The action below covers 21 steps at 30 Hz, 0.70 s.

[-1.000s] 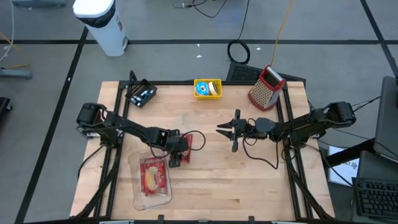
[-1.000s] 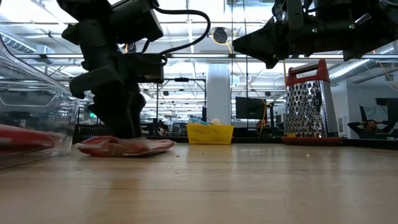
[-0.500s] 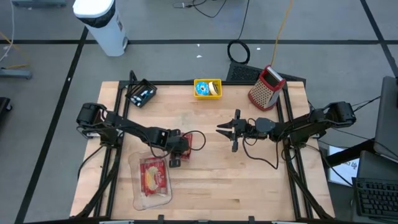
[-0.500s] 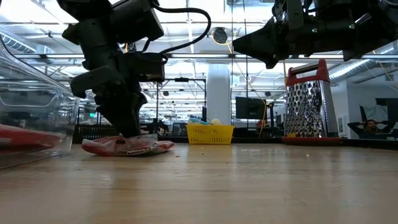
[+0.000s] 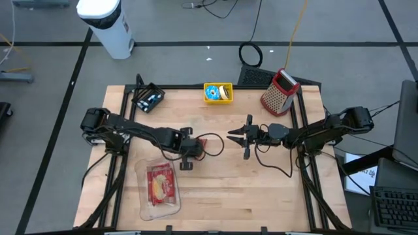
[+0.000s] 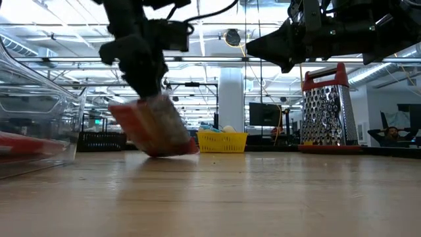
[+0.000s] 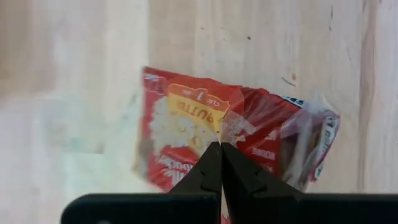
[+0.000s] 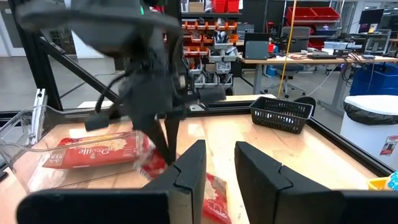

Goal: Pick & Place Food Item
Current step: Put the red popcorn bag into the transparent bin

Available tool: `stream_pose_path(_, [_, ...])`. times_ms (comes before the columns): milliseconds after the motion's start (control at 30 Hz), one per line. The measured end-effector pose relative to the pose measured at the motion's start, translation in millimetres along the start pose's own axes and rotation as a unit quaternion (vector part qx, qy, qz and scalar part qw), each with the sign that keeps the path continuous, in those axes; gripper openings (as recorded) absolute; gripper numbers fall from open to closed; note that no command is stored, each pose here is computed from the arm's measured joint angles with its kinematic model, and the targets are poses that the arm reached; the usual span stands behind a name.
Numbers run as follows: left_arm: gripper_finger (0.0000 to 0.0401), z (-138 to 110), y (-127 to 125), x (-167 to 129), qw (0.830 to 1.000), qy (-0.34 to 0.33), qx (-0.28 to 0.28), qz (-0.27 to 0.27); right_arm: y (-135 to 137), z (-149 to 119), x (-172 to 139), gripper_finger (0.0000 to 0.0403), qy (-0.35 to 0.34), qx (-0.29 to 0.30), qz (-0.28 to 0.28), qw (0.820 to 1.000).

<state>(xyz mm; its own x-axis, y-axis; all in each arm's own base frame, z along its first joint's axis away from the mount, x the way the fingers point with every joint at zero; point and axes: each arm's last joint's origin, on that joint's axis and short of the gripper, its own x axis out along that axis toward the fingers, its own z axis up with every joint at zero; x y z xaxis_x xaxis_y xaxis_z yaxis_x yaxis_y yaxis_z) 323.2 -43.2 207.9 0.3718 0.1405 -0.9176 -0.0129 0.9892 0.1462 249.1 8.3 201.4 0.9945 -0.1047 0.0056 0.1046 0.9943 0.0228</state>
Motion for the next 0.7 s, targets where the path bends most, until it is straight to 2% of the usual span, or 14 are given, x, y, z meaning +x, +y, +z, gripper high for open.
stream_pose_path(167, [0.0001, 4.5, 1.1, -25.3, 1.000, -0.007, 0.005, 0.013, 0.0, -0.5, 0.0, 0.0077, 0.003, 0.000, 0.000, 1.000])
stream_pose_path(267, [0.0000, -0.9, 0.8, -46.4, 1.000, -0.023, -0.013, 0.018, 0.0, -0.9, 0.0, 0.0077, 0.005, -0.001, 0.000, 1.000])
stream_pose_path(467, [0.0000, -25.9, -4.7, -99.0, 0.995, -0.047, -0.074, 0.044, 0.0, -0.8, 0.0, 0.0077, 0.004, 0.000, 0.000, 1.000])
stream_pose_path(700, [0.0000, -55.6, -16.4, -148.0, 0.989, -0.067, -0.128, 0.010, 0.0, -0.4, 0.0, 0.0077, 0.002, -0.001, 0.000, 1.000])
